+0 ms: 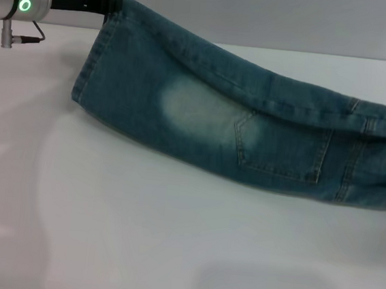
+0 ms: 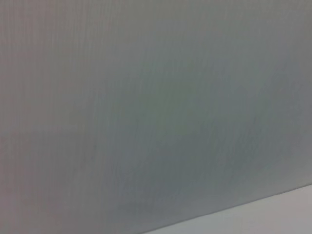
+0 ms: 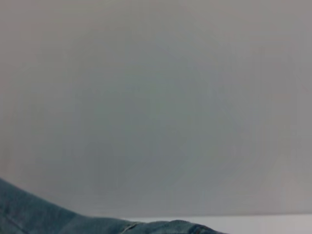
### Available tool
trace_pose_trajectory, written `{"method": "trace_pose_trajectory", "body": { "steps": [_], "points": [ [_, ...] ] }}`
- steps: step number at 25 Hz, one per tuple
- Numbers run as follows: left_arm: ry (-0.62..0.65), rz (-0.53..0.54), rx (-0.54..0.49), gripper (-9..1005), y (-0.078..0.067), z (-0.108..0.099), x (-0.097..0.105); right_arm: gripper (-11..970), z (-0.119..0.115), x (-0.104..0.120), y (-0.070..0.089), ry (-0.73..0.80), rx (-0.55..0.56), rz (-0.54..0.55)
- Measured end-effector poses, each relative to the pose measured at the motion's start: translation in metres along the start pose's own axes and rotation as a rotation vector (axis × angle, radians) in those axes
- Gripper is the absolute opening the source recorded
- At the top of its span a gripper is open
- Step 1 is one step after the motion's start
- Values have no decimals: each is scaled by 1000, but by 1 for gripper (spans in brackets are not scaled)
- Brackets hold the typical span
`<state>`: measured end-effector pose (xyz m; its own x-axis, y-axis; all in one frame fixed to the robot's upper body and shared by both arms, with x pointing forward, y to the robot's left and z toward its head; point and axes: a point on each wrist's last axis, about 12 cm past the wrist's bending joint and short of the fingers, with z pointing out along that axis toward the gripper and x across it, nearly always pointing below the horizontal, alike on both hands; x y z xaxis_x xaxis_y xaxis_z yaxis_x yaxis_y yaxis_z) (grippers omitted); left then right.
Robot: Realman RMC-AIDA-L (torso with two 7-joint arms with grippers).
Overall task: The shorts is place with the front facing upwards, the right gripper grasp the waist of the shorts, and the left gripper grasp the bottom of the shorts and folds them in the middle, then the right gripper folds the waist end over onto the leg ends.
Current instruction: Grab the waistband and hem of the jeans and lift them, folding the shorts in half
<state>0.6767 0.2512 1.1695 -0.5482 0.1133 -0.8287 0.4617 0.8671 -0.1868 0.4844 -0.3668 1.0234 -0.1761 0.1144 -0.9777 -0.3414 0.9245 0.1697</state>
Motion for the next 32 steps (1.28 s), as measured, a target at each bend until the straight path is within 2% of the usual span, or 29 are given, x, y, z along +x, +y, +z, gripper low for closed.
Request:
{"method": "trace_pose_trajectory", "body": {
  "steps": [8, 17, 28, 32],
  "points": [
    [-10, 15, -17, 16, -2, 6, 0, -1, 4, 2, -1, -39, 71, 16],
    [17, 51, -42, 16, -7, 17, 8, -2, 10, 2, 1, -34, 61, 20],
    [-17, 87, -114, 195, -8, 23, 8, -1, 13, 7, 7, -19, 46, 21],
    [-26, 84, -111, 330, -9, 23, 7, -2, 14, 7, 8, -19, 41, 18]
  ]
}}
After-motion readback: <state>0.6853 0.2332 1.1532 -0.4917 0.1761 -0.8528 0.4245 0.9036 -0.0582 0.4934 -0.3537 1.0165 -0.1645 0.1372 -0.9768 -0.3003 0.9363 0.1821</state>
